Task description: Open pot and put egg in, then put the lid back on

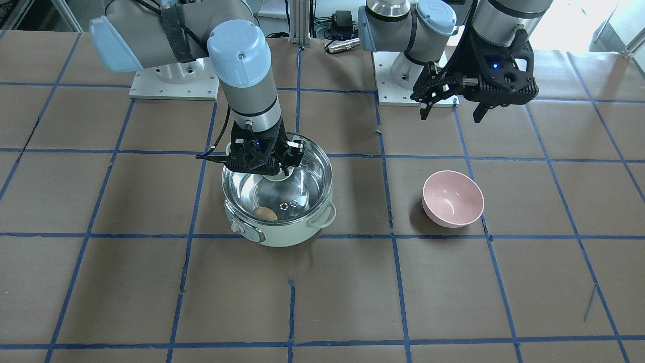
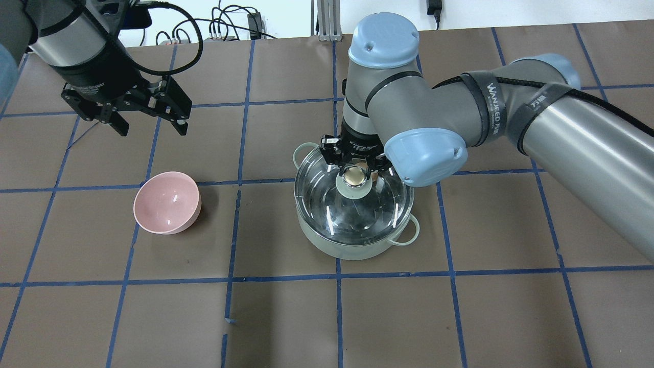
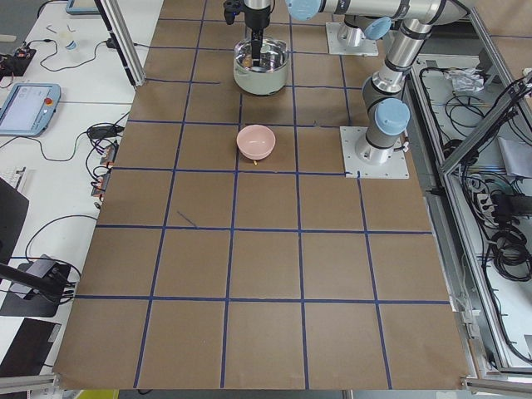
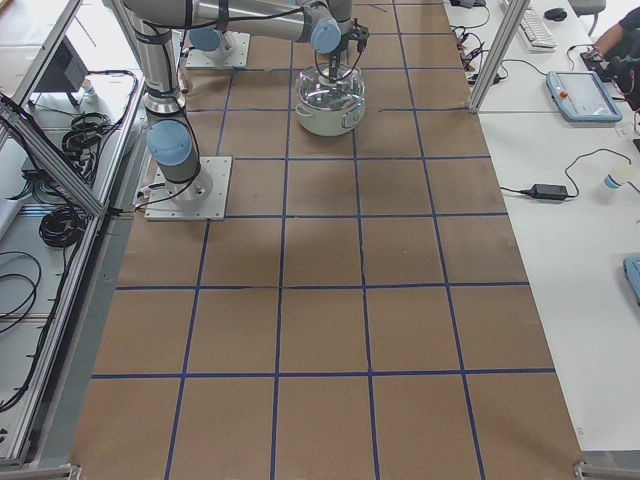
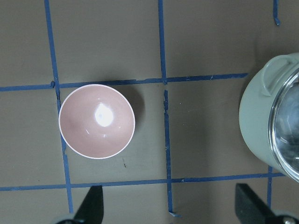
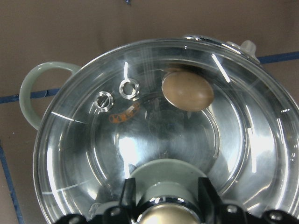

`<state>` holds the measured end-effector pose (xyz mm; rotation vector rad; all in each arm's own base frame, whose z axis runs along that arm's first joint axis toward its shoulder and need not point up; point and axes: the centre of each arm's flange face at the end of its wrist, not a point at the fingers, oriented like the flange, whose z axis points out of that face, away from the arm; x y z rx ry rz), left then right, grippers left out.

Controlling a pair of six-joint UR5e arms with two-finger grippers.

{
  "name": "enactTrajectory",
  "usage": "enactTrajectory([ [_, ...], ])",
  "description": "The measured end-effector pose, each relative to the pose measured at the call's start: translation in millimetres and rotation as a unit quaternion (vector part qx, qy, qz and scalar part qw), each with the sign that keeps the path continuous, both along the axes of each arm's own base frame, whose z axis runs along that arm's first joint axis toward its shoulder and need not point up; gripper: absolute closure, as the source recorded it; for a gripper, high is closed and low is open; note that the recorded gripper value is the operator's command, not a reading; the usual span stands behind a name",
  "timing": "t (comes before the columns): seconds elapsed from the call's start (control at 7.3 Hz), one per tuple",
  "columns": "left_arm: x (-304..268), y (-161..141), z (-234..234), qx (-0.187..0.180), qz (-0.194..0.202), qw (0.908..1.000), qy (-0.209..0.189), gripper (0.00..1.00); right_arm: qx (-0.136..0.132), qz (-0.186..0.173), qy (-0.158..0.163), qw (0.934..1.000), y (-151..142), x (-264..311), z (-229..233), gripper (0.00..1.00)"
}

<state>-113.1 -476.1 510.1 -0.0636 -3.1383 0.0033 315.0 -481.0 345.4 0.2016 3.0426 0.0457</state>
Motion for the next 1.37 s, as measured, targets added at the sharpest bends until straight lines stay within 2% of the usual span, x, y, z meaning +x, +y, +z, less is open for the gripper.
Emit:
enactTrajectory([
  [0.27, 0, 0, 0, 0.000, 0.000, 1.0000, 0.000, 0.00, -0.002, 0.001, -0.001, 1.0000, -1, 0, 1, 0.51],
  [0.55, 0, 0, -1, 0.001, 0.000, 1.0000, 0.000, 0.00, -0.005, 0.001, -0.002, 1.0000, -2, 0, 4, 0.48],
  [0.68, 0, 0, -1, 0.001, 0.000, 1.0000, 0.000, 0.00, -0.005, 0.001, -0.002, 1.0000, -2, 0, 4, 0.43],
  [0.82, 0, 0, -1, 0.001, 0.000, 1.0000, 0.000, 0.00, -0.006, 0.001, -0.002, 1.0000, -3, 0, 4, 0.16],
  [0.96, 0, 0, -1, 0.001, 0.000, 1.0000, 0.000, 0.00, -0.006, 0.001, -0.002, 1.0000, -3, 0, 4, 0.00],
  [1.37, -1, 0, -1, 0.001, -0.001, 1.0000, 0.000, 0.00, -0.022, -0.002, -0.007, 0.9997, -11, -4, 14, 0.00],
])
